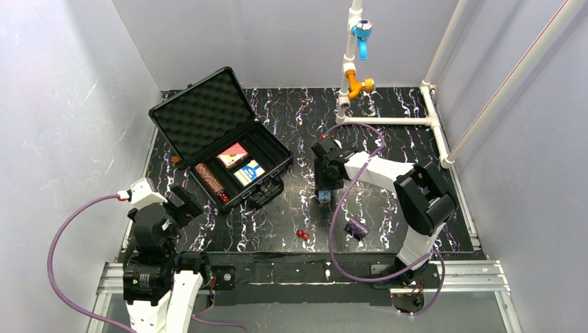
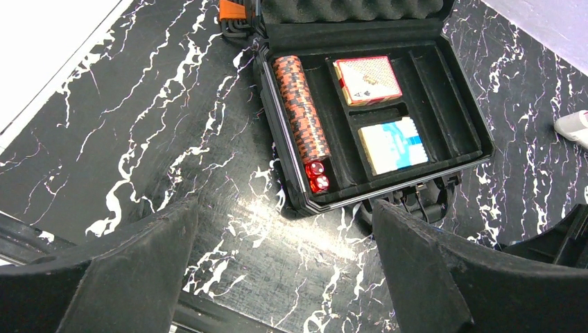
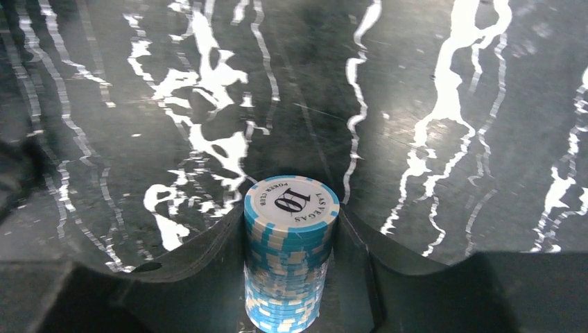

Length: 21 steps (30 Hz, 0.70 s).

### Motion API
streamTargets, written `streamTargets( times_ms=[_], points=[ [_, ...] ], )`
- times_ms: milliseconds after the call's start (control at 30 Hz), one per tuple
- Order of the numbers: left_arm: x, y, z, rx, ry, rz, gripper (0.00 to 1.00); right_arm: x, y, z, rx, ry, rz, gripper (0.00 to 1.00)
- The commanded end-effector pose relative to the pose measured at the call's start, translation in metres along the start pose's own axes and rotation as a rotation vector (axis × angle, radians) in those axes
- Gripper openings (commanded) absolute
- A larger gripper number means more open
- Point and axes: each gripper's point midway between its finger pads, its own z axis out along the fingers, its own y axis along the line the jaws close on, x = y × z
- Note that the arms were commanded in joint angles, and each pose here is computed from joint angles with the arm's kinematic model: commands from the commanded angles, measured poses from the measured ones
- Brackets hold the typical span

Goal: Pack up texas hold em set

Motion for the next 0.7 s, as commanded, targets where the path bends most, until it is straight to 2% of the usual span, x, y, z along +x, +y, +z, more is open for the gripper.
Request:
streamTargets(
  times_ms=[0,267,433,600,667],
  points=[
    [0.000,0.000,0.004,-0.009,0.010,0.011,0.96,-0.039,0.052,-0.032,-0.250,-0.144,-0.036,0.13],
    [0.000,-0.007,0.005,0.021,0.032,0.033,0.97,-0.064,0.091,-0.085,-0.482,-0.339,-0.084,0.06],
    [0.000,-0.015,0.004,0.066,0.038,0.043,0.98,-0.071,0.124,-0.125,-0.714,-0.442,-0.110,0.05],
    [0.005,-0.046,0.001,0.243,0.078,0.080,0.98,-0.084,0.147,-0.155,-0.844,-0.501,-0.121,0.03],
    [0.008,-0.067,-0.004,0.364,0.105,0.099,0.98,-0.087,0.155,-0.167,-0.890,-0.522,-0.130,0.01]
  ],
)
